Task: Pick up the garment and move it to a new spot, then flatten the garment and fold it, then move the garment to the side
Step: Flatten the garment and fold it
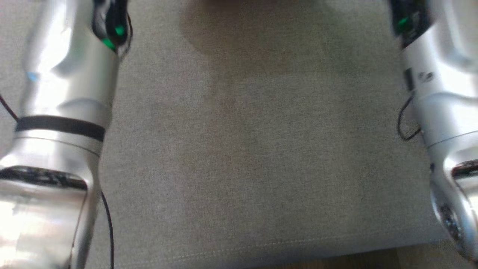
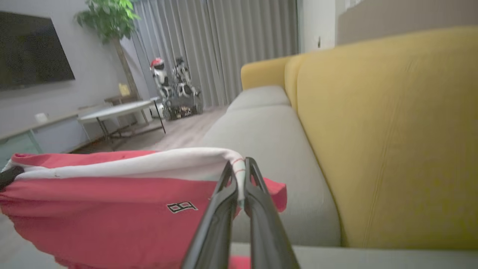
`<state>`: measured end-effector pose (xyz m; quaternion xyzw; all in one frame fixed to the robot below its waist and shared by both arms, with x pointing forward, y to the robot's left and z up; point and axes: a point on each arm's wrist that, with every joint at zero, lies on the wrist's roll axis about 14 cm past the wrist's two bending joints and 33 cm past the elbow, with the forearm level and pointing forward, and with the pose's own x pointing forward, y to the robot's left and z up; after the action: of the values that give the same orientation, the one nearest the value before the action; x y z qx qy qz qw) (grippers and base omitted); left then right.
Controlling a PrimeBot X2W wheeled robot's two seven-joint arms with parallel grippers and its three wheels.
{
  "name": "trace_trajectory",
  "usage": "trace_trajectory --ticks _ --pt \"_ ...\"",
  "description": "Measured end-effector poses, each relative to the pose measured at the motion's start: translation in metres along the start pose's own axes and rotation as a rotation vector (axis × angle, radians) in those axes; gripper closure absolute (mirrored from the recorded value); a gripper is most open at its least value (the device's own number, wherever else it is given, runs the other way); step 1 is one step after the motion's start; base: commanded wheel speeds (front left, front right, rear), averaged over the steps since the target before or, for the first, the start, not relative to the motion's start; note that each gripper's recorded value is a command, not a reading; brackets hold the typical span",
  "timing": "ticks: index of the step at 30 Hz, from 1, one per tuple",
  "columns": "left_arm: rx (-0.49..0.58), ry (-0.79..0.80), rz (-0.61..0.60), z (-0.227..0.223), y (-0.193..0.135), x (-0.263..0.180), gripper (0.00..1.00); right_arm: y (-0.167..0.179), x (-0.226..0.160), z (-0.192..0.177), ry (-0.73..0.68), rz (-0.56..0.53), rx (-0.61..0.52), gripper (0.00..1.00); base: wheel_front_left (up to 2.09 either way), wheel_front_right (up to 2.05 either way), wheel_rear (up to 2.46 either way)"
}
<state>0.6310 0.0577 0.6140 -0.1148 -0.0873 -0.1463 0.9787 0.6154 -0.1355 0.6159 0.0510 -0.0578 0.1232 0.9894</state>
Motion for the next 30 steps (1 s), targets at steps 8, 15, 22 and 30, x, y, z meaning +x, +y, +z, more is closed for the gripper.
trace_trajectory --ticks 8,15,22,30 --pt "-0.046 0.396 0.15 -0.145 0.04 -0.065 1.0 0.012 -0.027 -0.133 0.321 0.002 0.034 1.0 0.0 0.0 0.0" --pt "-0.084 0.516 0.161 -0.195 0.039 -0.116 1.0 0.029 -0.091 -0.22 0.501 0.019 0.096 1.0 0.0 0.0 0.0" --pt "-0.147 0.476 0.177 -0.194 0.021 -0.143 1.0 0.037 -0.137 -0.222 0.476 0.03 0.175 1.0 0.0 0.0 0.0" --pt "-0.156 0.429 0.172 -0.181 0.008 -0.195 1.0 0.038 -0.209 -0.206 0.421 -0.007 0.243 1.0 0.0 0.0 0.0"
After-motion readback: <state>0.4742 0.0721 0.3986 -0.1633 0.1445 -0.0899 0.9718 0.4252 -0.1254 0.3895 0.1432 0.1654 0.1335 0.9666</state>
